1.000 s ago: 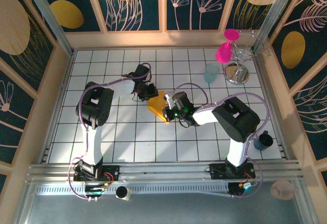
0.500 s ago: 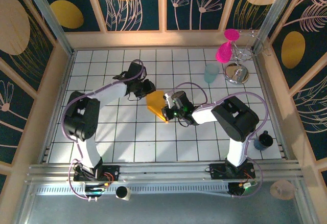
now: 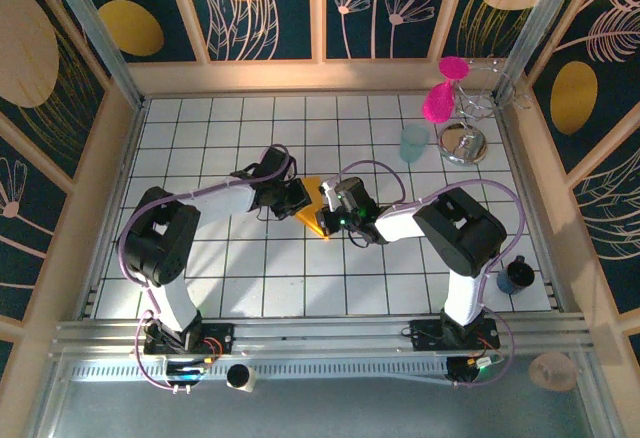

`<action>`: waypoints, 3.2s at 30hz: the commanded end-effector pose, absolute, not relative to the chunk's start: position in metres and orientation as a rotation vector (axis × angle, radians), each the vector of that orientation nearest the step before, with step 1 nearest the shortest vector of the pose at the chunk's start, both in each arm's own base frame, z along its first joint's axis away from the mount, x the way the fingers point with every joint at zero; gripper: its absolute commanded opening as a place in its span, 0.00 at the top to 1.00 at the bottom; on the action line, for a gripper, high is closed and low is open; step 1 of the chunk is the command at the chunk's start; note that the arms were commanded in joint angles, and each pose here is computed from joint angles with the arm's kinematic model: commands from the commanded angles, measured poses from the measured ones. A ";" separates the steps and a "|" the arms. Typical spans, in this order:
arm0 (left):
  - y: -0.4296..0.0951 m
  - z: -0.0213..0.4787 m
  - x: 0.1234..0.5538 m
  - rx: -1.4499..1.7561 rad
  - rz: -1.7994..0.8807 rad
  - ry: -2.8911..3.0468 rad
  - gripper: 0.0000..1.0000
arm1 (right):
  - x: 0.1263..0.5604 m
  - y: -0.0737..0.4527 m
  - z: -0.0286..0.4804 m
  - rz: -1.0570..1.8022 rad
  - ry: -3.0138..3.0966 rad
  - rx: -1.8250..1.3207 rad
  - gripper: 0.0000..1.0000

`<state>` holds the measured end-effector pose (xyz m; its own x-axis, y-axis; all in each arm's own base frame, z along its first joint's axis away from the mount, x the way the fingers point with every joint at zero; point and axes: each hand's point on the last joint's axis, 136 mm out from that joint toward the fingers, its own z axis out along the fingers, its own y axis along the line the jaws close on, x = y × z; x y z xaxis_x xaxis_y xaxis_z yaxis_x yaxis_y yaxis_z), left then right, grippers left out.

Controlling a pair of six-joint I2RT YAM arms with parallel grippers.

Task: Fold a paper plane with a square sheet of paper (pick it up from the middle)
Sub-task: Third fold the triangle at the center of the table.

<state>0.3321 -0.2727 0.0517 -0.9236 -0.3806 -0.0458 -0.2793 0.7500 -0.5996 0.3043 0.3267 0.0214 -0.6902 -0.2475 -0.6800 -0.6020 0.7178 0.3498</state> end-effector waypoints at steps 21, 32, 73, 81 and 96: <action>-0.253 0.007 0.311 -0.641 -0.715 2.896 0.92 | 0.304 0.322 0.006 0.732 2.382 -0.624 1.00; -0.249 0.000 0.307 -0.651 -0.693 2.905 0.92 | 0.304 0.322 0.005 0.733 2.387 -0.621 1.00; -0.232 -0.035 0.292 -0.671 -0.595 2.943 0.95 | 0.276 0.347 0.065 1.162 2.608 -0.460 0.91; -0.234 -0.036 0.292 -0.646 -0.598 2.956 0.95 | 0.283 0.352 0.047 1.125 2.649 -0.478 0.92; -0.229 -0.041 0.291 -0.645 -0.543 2.974 0.95 | 0.284 0.332 0.020 0.977 2.720 -0.482 0.95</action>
<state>0.3250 -0.2609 0.0102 -0.9112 -0.4100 -0.0403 -0.3241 0.7738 -0.5443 0.2810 0.3396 0.0290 -0.9282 -0.2148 -0.3037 -0.3633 0.6987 0.6163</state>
